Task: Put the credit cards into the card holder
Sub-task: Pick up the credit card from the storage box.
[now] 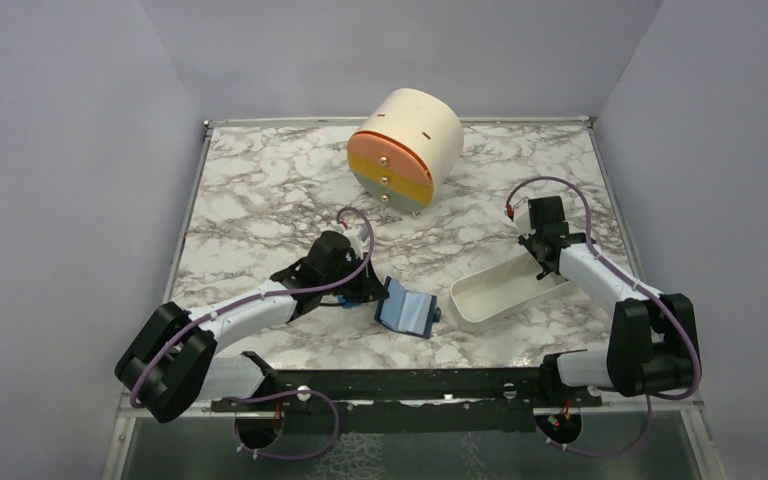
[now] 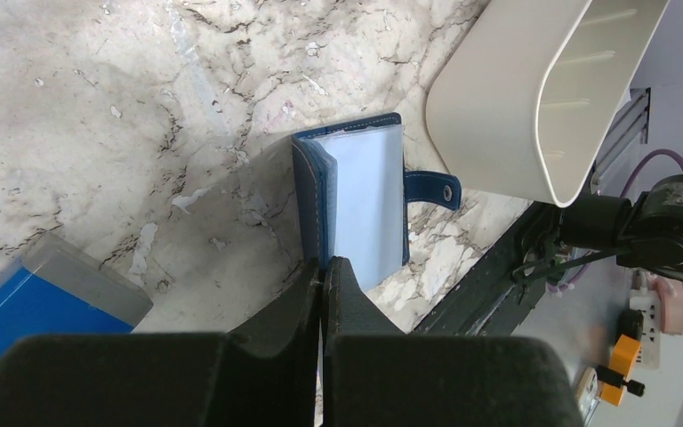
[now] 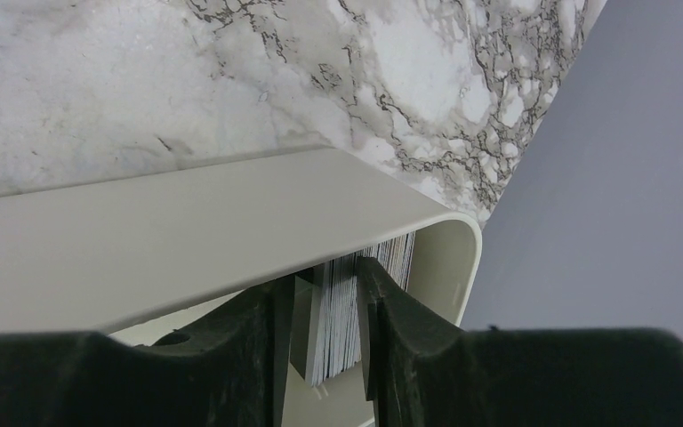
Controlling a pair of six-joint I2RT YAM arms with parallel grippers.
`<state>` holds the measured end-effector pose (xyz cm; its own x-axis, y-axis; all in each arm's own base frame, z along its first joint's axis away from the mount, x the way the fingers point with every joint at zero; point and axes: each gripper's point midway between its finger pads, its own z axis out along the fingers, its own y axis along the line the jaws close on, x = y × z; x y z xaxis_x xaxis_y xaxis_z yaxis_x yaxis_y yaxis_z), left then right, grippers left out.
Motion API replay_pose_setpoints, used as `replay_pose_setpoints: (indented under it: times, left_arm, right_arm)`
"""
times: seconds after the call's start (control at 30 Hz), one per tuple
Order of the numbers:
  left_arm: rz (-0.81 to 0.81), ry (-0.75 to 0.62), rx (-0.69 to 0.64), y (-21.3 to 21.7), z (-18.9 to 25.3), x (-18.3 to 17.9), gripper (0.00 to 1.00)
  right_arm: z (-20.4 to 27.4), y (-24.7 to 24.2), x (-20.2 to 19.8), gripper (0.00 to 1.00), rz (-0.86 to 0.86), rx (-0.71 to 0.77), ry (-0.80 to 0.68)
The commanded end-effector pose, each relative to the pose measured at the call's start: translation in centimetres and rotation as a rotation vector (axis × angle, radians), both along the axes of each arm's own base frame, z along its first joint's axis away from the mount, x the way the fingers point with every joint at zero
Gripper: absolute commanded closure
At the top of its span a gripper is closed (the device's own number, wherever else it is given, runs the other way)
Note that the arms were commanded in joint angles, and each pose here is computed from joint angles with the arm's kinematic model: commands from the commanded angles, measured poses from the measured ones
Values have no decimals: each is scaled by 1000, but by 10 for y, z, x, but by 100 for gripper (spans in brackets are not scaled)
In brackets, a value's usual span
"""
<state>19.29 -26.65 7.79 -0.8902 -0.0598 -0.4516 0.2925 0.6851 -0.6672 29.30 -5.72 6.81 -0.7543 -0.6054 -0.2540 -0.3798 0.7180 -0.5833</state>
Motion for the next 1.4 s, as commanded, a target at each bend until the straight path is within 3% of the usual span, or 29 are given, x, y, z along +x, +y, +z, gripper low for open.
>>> replay_pose_setpoints:
  times: [0.0,0.57,1.07,1.37]
  left_arm:
    - [-16,-40,-29,-3,15,4,100]
    - [-14,-40,-27,-3,15,5,100]
    - [-9,-45,-27,-3,17,6,100]
    - [17,-55,-25,-3,19,12,100]
  right_arm:
    - [13,-8,6,70,-25,-29,-60]
    - [26,-5,10,83,-11,-12,-91]
    - [41,21,5,99,40,143,-75]
    - [80,33,3,99,42,223,-122]
